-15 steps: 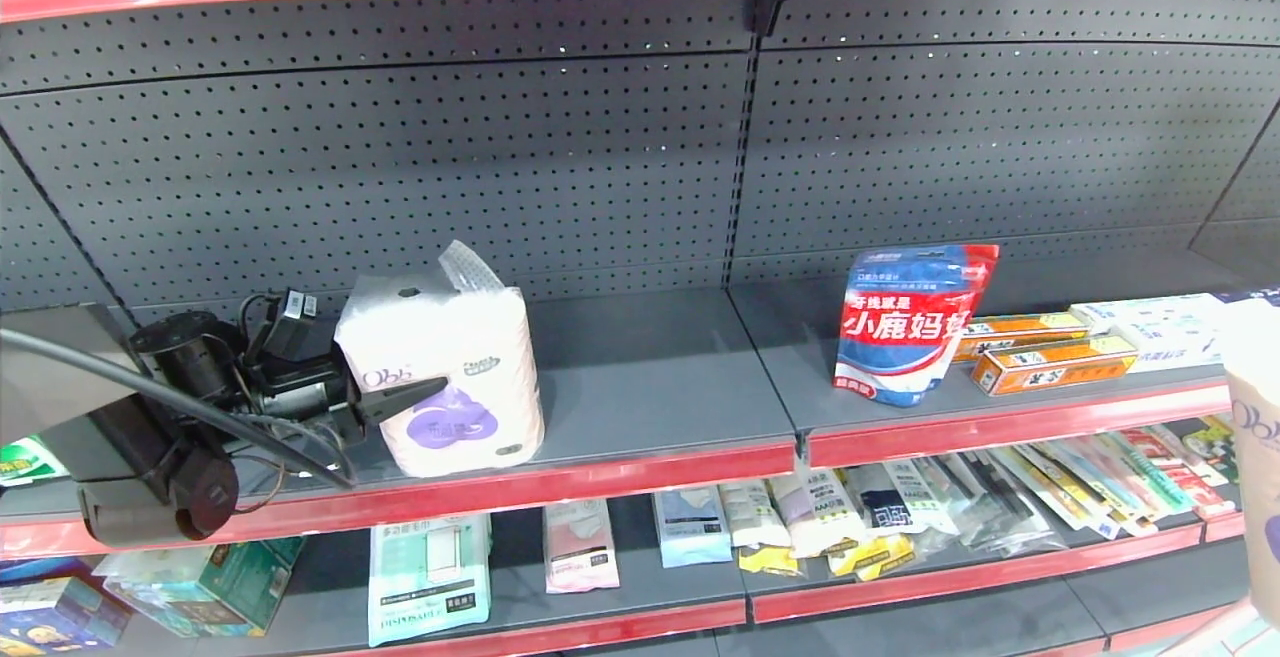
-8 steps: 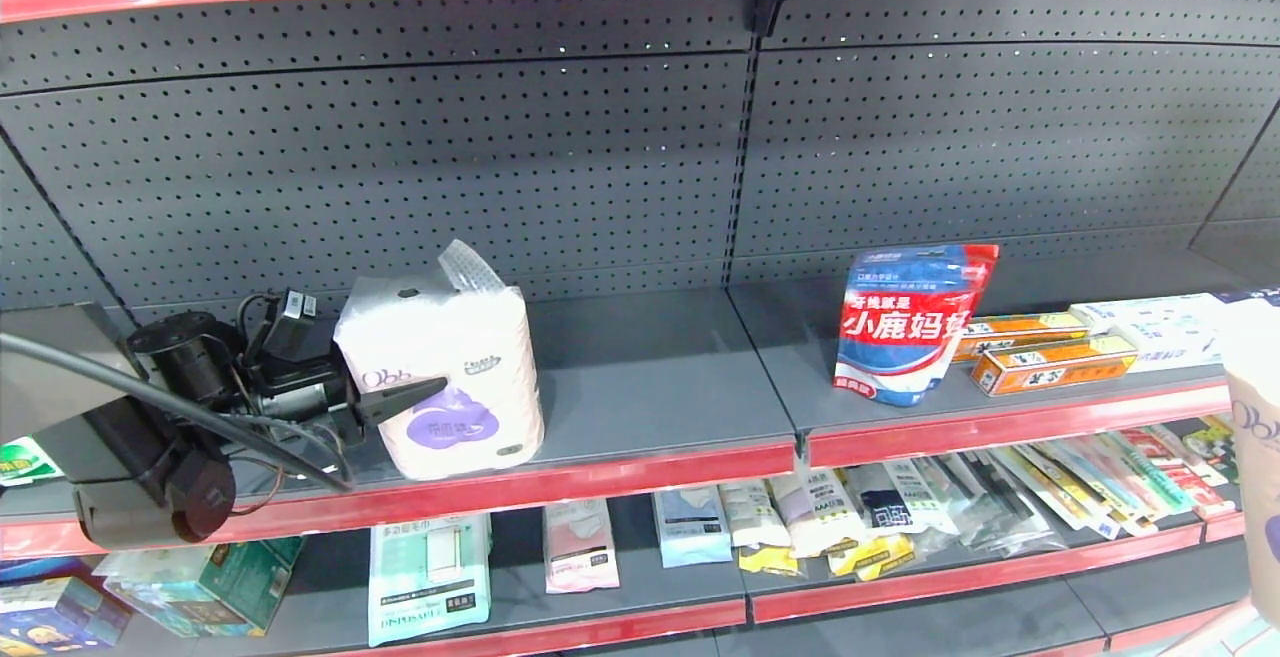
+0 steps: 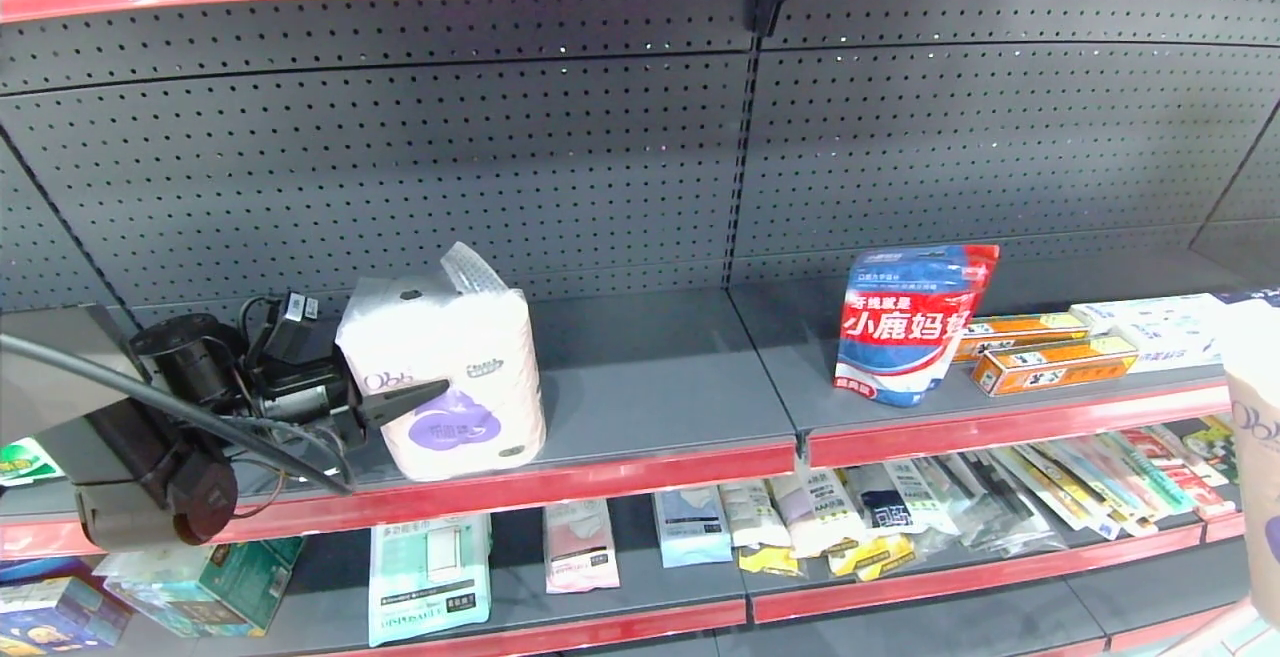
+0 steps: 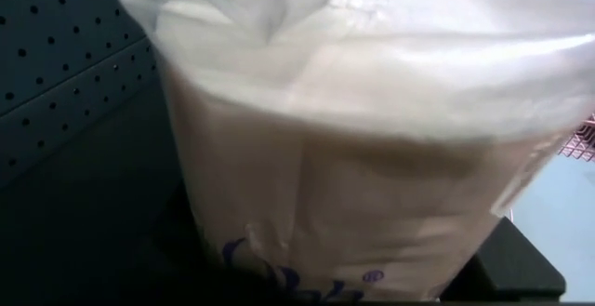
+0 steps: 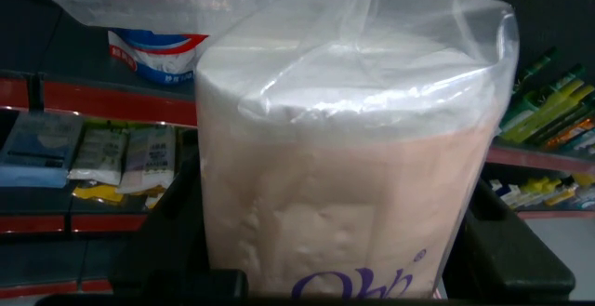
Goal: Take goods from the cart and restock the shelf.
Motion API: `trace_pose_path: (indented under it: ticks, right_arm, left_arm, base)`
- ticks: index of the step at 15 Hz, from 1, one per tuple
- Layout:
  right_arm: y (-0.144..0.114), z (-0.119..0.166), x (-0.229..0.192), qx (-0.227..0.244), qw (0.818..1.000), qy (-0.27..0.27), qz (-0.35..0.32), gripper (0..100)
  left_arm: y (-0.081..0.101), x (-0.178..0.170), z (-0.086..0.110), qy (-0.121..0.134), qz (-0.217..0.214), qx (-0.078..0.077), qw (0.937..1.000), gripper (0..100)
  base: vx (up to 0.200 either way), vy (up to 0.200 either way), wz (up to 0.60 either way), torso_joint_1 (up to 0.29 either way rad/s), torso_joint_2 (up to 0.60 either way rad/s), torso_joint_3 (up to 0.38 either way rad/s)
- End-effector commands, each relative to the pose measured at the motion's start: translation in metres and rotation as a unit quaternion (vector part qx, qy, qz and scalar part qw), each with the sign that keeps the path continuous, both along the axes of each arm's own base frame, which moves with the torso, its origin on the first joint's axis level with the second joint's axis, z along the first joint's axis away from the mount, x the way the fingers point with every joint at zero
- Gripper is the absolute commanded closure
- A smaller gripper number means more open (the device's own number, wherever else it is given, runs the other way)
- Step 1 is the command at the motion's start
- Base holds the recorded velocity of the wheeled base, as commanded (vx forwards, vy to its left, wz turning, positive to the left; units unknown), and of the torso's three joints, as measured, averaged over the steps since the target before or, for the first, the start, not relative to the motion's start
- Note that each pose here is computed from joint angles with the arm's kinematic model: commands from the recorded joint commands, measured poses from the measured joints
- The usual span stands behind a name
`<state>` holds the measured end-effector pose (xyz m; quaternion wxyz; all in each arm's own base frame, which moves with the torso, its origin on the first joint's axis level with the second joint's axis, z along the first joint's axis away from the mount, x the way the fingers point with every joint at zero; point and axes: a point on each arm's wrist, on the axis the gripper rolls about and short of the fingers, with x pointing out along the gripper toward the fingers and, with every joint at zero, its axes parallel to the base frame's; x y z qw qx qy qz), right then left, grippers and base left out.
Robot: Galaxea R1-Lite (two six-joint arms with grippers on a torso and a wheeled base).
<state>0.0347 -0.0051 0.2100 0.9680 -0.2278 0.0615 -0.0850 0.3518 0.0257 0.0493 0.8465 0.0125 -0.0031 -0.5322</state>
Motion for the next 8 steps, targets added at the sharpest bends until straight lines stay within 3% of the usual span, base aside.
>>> trace_pose_path:
  ticks: [1, 5, 6, 8]
  right_arm:
    - [0.0, 0.0002, 0.0001, 0.0, 1.0, -0.001, 0.0, 100]
    - [0.0, -0.0004, 0.0001, 0.0, 1.0, 0.001, 0.0, 100]
    - [0.0, -0.0004, 0.0001, 0.0, 1.0, 0.001, 0.0, 100]
    - [0.0, -0.0003, 0.0001, 0.0, 1.0, 0.0, 0.0, 100]
  left_arm:
    - [-0.0009, -0.0021, -0.0019, 0.008, -0.001, -0.001, 1.0, 100]
    - [-0.0013, -0.002, -0.0027, 0.008, 0.006, -0.001, 1.0, 100]
    - [-0.0013, -0.002, -0.0027, 0.008, 0.006, -0.001, 1.0, 0]
    - [-0.002, -0.0073, -0.0019, 0.019, 0.006, -0.004, 0.9998, 0]
  base:
    - [0.0, 0.0, 0.0, 0.0, 0.0, 0.0]
    - [0.0, 0.0, 0.0, 0.0, 0.0, 0.0]
    - [0.0, 0.0, 0.0, 0.0, 0.0, 0.0]
    - [0.0, 0.0, 0.0, 0.0, 0.0, 0.0]
